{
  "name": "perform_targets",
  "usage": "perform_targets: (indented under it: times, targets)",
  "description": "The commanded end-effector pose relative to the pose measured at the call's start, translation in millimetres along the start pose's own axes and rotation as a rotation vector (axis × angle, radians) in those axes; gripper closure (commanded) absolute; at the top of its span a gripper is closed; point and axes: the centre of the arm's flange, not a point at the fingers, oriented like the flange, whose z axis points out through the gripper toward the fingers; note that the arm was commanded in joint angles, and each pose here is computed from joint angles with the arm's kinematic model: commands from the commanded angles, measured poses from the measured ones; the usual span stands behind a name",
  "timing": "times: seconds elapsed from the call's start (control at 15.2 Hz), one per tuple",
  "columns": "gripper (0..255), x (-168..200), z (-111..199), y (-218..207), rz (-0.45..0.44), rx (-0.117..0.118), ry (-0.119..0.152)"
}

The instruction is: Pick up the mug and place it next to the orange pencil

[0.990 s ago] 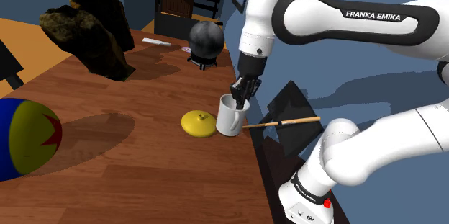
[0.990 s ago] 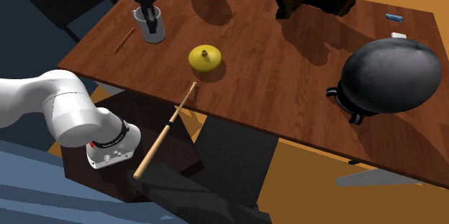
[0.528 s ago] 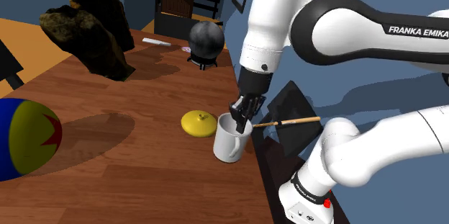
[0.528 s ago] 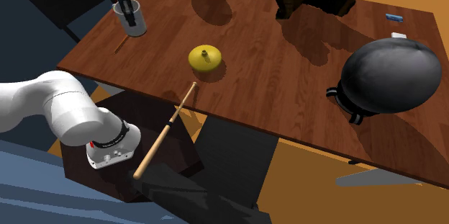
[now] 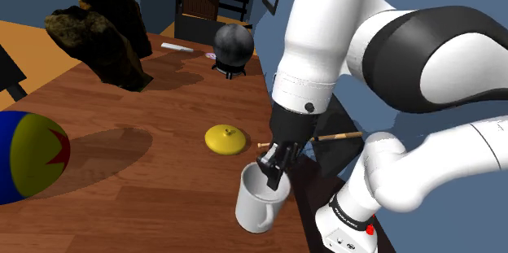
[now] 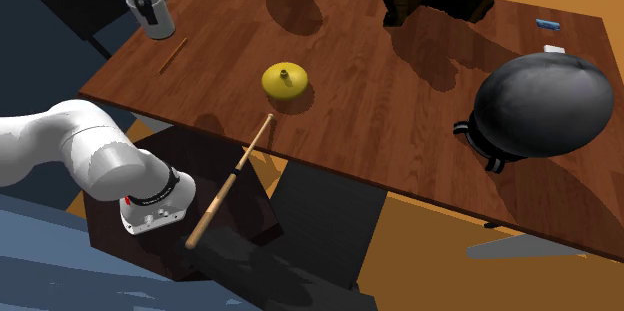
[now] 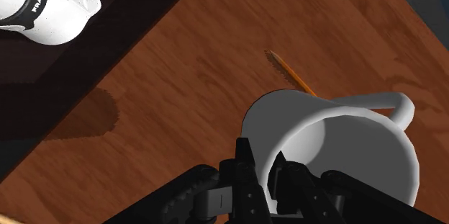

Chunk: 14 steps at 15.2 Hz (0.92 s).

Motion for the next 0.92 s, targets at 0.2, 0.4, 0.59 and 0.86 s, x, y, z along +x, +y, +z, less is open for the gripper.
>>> perform_targets:
  times: [0.2, 0.4, 0.59, 0.86]
  targets:
    - [255, -43, 8, -51, 0.001, 0.001, -0.001]
    - [255, -68, 13, -81, 0.001, 0.001, -0.001]
    - [255, -93, 19, -111, 0.001, 0.001, -0.001]
    - [255, -127, 26, -152, 0.001, 0.001, -0.001]
